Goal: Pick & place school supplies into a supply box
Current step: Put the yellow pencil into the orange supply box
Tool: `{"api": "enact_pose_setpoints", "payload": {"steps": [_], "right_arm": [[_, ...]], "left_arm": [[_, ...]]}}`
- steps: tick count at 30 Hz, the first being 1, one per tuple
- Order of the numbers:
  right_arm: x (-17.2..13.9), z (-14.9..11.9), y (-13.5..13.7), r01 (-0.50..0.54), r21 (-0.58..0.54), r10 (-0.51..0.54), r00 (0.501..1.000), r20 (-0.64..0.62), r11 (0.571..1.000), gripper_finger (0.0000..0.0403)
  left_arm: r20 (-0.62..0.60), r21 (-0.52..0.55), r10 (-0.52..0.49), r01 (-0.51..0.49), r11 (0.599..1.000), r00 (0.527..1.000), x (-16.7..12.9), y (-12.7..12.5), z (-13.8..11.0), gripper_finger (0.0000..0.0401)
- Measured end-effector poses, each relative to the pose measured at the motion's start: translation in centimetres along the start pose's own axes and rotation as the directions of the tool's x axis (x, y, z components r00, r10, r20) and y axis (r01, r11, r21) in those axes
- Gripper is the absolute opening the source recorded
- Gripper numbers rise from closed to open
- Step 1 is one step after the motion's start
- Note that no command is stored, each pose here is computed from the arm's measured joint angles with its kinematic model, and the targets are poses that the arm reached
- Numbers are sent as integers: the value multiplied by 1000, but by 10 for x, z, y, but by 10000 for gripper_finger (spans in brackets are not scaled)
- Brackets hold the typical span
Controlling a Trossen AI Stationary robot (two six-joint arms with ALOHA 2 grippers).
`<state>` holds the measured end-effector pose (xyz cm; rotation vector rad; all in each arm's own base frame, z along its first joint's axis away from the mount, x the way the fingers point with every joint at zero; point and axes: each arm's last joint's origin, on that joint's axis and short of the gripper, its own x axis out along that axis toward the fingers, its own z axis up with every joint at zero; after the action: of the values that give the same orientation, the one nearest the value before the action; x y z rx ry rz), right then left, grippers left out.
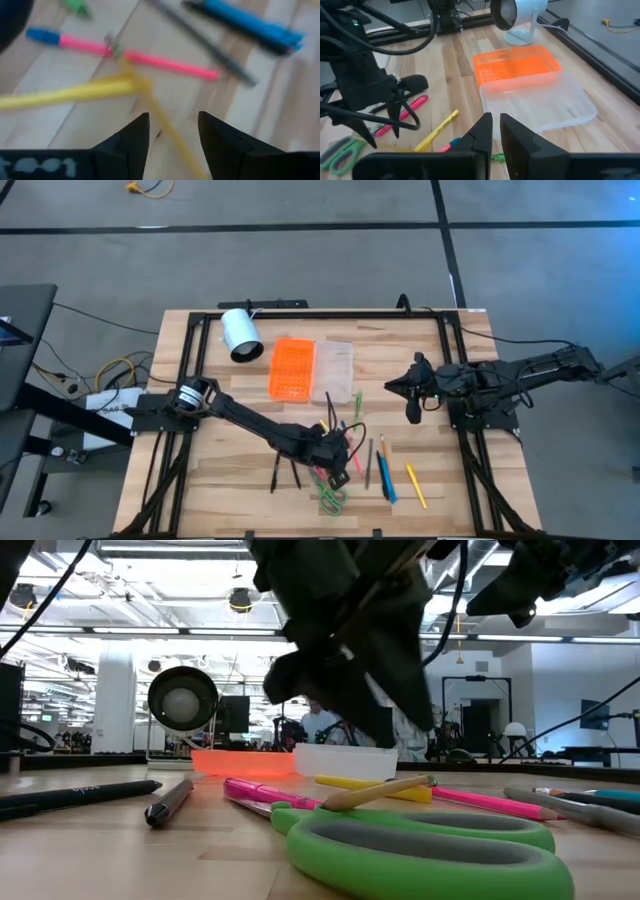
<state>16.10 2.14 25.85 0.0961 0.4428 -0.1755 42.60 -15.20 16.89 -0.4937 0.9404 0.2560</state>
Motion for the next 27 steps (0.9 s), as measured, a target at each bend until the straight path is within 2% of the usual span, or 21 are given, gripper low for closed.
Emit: {"api": "enact_pose_setpoints", "payload": {"steps": [12,21,27], "right_arm": [[0,0,0,0,-8,0,1000,4,1000,31],[0,0,0,2,-12,-2,1000,-5,1000,31],[0,-3,-1,6,-21,-7,1000,-27,1000,31]], "left_arm": [[-5,115,19,-18,993,1000,0,-2,-6,157],[-38,83,-39,42,996,999,25,-7,-12,157],[-23,54,70,-69,996,997,26,-2,-16,157]]}}
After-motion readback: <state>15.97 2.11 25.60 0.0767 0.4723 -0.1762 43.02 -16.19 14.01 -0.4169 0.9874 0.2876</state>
